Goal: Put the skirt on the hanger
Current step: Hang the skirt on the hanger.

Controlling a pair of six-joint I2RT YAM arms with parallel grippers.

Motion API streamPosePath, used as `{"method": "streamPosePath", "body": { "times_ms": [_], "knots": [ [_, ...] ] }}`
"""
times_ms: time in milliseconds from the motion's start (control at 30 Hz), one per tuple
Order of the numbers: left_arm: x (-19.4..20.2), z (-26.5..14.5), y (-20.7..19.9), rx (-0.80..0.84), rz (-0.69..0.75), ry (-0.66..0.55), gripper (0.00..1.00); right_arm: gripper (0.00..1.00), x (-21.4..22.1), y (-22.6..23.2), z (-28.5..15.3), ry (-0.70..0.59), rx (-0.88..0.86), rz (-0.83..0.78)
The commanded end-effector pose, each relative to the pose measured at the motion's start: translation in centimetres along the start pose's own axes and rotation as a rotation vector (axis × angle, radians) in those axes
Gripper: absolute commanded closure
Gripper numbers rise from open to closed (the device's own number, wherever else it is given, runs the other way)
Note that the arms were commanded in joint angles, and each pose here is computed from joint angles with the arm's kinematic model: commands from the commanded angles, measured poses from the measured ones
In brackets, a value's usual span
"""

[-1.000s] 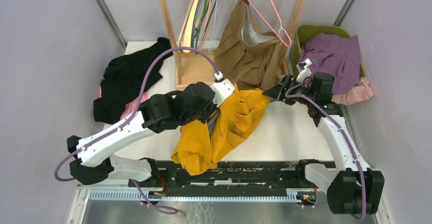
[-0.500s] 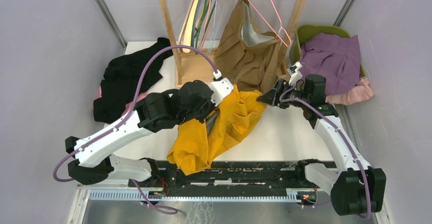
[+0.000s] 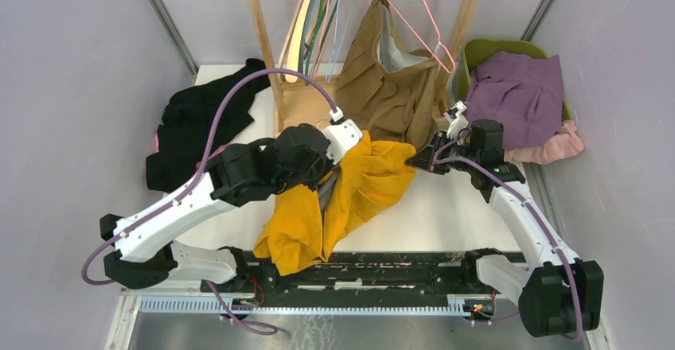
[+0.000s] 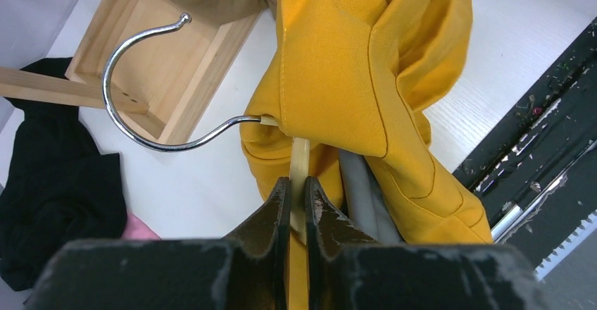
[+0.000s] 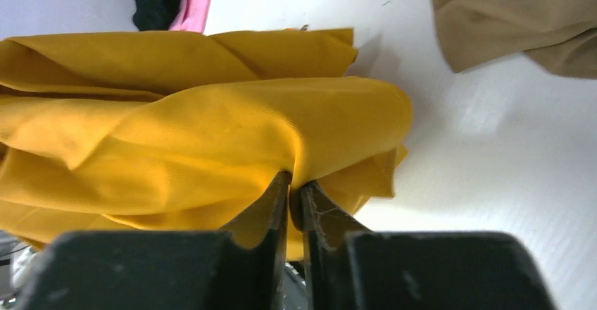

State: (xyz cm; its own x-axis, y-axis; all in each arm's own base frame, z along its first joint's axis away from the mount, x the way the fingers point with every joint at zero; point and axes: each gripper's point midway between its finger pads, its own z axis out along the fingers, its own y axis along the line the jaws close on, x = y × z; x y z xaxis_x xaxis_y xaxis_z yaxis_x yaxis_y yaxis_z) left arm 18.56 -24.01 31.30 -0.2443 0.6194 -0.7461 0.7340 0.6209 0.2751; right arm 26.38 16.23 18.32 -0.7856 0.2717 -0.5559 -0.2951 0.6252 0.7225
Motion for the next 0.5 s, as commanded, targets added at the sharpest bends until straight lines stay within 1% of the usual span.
{"method": "streamPosePath", "body": {
  "times_ms": [0, 100, 233, 367, 467],
  "knots": [
    [-5.5, -1.6, 0.9, -0.018, -0.047, -0.209, 0.97, 0.90, 0.0, 3.0, -0.7, 0.008, -0.104, -0.051],
    [-5.5, -1.8, 1.5, -0.042, -0.054, -0.213, 0.97, 0.98, 0.1, 2.5, -1.0, 0.004, -0.060, -0.049],
    [-5.6, -2.4, 2.1, -0.066, -0.062, -0.226, 0.97, 0.99, 0.5, 1.5, -1.3, 0.003, 0.003, -0.041],
    [-5.3, -2.7, 2.5, -0.086, -0.061, -0.222, 0.97, 0.99, 0.5, 0.8, -2.0, -0.025, 0.073, -0.037],
    [-5.0, -2.7, 2.7, -0.093, -0.060, -0.214, 0.97, 0.99, 0.2, -0.3, -2.7, -0.043, 0.161, -0.040]
  ]
}}
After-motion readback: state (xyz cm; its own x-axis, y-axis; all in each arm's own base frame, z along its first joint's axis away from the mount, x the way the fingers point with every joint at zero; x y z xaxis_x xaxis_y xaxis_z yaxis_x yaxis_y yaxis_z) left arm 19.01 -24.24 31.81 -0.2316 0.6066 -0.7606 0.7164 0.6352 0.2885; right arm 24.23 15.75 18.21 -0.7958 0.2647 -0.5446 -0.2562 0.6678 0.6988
